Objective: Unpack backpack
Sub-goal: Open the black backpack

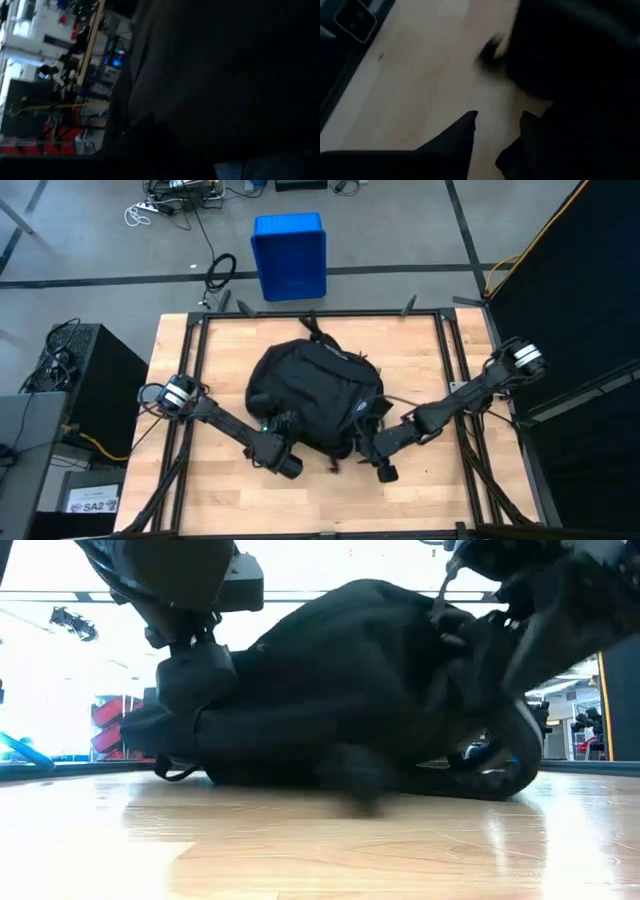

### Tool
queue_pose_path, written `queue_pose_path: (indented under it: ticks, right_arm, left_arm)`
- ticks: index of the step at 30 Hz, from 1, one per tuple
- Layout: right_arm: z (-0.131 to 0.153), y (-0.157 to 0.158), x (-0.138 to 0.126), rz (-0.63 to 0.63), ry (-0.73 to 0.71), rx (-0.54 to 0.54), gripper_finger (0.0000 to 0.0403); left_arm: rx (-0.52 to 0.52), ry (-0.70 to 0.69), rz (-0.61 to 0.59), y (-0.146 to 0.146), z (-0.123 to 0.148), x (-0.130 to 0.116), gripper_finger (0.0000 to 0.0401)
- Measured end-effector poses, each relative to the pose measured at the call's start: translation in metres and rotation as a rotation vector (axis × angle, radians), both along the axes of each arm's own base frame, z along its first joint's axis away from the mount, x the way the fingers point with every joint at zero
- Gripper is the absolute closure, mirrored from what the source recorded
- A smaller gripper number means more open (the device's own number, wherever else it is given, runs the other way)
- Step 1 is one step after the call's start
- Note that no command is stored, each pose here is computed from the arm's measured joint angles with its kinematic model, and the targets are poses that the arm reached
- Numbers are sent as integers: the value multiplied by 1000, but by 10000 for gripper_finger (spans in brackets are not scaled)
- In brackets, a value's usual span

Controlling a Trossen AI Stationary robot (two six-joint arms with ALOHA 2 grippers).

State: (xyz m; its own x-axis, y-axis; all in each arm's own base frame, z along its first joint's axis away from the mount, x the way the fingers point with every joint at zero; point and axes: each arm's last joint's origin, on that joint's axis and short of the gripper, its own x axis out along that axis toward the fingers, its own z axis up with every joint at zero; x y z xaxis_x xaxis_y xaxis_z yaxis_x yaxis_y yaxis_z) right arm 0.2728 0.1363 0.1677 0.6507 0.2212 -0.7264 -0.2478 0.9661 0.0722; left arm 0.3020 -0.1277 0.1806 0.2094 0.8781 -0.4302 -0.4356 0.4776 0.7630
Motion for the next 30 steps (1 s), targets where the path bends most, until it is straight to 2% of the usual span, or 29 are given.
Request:
queue_pose_path:
  ticks: [4,8,14,18,21,25,30]
  right_arm:
    - [-6,3,-1,42,37,7,226]
    - [3,10,-8,71,30,34,210]
    - [25,18,-29,123,38,89,216]
    - [44,18,-46,116,35,108,227]
    - [57,17,-55,102,-28,85,234]
    - [71,11,-65,54,-114,-11,243]
    - [81,-11,-75,-142,-179,-211,255]
  left_arm:
    - [15,-73,7,-4,-1,-15,258]
    - [-17,-222,-32,-13,4,-37,258]
    - [-100,-483,-164,-37,18,-62,259]
    - [-136,-516,-244,-56,22,-68,259]
    - [-171,-569,-292,-69,22,-65,259]
    - [-224,-611,-375,-88,24,-48,259]
    - [-291,-553,-543,-106,25,-18,259]
